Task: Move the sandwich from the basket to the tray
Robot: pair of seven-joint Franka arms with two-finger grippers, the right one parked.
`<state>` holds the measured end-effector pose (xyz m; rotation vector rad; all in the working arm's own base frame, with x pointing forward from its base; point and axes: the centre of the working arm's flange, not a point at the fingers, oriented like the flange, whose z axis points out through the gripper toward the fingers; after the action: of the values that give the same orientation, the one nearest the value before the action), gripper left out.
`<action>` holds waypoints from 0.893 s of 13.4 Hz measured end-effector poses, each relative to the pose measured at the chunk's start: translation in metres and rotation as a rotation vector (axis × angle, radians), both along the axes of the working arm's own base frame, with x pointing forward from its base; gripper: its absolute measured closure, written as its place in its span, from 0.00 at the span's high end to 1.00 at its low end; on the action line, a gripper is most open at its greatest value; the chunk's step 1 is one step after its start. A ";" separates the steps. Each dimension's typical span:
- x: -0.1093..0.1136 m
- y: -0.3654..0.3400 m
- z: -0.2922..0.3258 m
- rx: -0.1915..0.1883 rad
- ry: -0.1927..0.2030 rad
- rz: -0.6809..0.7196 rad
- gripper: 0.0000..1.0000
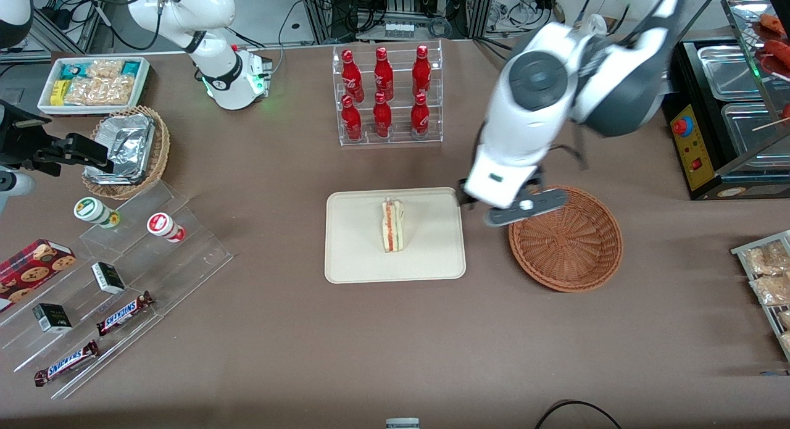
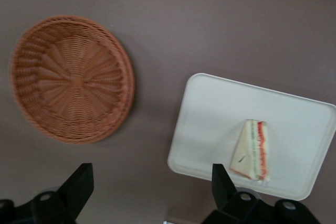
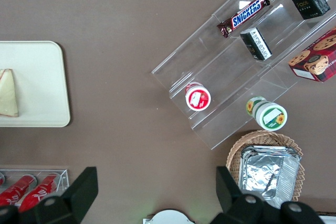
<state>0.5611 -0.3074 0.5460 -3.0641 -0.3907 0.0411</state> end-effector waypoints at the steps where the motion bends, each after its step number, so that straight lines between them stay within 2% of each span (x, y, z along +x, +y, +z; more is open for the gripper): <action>1: 0.002 0.024 0.013 0.000 0.013 -0.013 1.00; 3: 0.005 0.072 0.033 -0.001 0.035 -0.046 1.00; 6: 0.000 0.138 0.050 -0.005 0.043 -0.124 1.00; 8: -0.008 0.171 0.058 -0.032 0.047 -0.178 1.00; 12: -0.011 0.220 0.070 -0.042 0.042 -0.167 1.00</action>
<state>0.5497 -0.0874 0.6157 -3.1187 -0.1326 0.1083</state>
